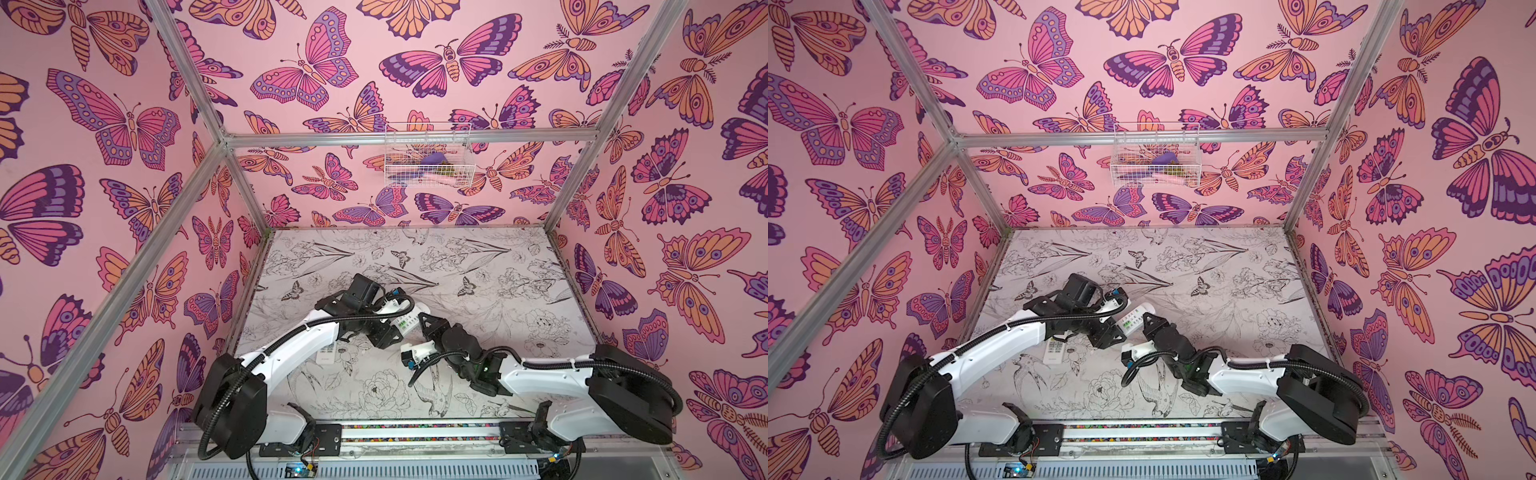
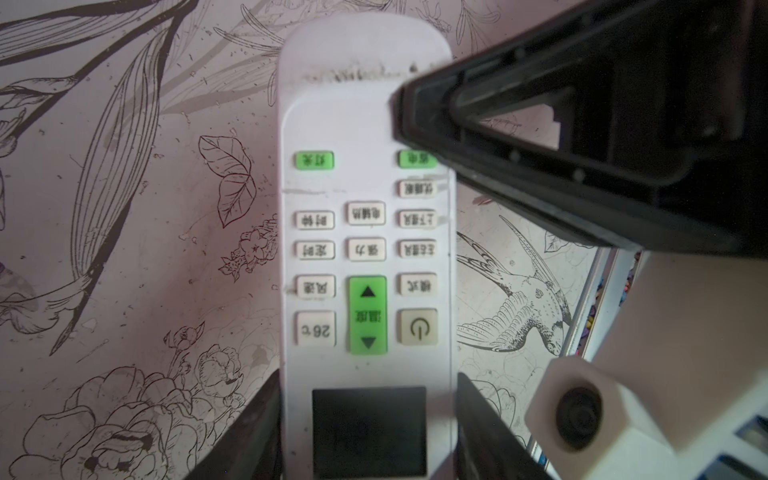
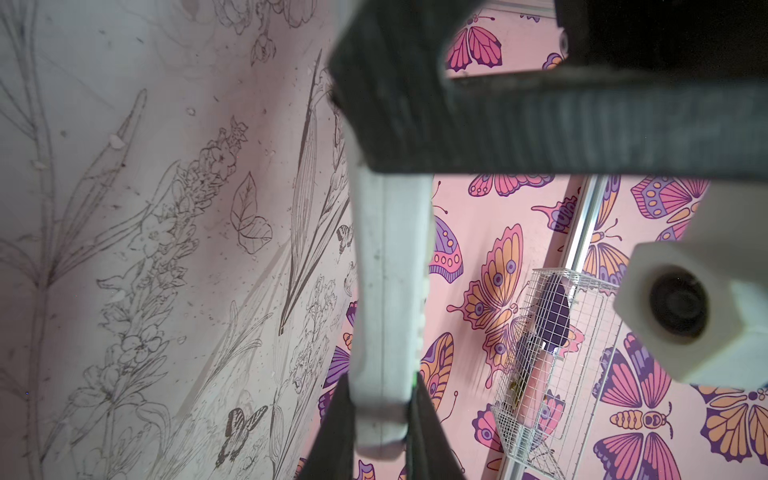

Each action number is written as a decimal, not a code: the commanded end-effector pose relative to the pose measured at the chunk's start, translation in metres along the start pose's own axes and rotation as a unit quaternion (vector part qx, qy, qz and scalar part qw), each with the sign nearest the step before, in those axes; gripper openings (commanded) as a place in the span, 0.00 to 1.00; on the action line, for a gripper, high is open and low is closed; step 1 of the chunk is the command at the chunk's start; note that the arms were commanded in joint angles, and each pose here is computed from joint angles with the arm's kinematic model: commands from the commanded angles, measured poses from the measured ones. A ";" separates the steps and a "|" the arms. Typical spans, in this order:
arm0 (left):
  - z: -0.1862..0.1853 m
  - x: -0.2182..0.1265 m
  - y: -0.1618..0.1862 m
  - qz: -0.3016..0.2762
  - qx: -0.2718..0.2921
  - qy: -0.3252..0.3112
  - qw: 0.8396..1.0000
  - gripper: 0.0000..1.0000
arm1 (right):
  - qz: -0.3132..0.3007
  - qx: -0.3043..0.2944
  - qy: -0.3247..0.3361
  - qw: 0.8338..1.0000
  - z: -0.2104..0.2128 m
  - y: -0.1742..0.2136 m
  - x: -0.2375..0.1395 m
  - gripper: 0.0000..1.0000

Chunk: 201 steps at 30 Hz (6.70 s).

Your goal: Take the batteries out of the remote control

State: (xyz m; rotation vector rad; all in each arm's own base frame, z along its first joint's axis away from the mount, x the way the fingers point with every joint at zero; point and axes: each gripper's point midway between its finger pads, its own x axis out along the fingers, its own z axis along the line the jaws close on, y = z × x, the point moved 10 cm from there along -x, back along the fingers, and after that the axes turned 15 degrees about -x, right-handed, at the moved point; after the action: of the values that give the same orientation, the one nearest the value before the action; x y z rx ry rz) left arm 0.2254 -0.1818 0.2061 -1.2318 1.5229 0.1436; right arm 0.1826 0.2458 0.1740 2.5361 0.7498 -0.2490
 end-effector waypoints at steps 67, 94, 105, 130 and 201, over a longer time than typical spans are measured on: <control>0.002 -0.095 -0.029 -0.043 0.040 0.101 0.993 1.00 | -0.386 0.610 -0.328 0.609 -0.026 0.043 0.028 0.00; -0.004 -0.086 -0.019 -0.040 0.039 0.196 0.979 0.46 | -0.427 0.588 -0.366 0.581 -0.037 0.028 0.027 0.00; -0.001 -0.082 -0.015 -0.039 0.047 0.202 0.978 0.08 | -0.415 0.594 -0.337 0.601 -0.033 0.029 0.026 0.07; 0.031 -0.120 -0.066 -0.111 -0.123 0.071 0.984 0.00 | -0.128 0.760 0.004 0.637 -0.048 0.122 -0.033 0.99; 0.115 -0.062 -0.016 -0.229 -0.479 0.238 0.813 0.00 | -0.174 0.942 -0.245 0.149 -0.042 0.038 0.092 0.78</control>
State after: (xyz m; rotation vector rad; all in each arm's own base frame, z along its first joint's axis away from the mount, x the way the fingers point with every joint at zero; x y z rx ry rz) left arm 0.3021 -0.0726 0.2183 -2.5951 1.4971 0.3661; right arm 0.2783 0.2738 0.1925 -0.6653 -0.0928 1.1509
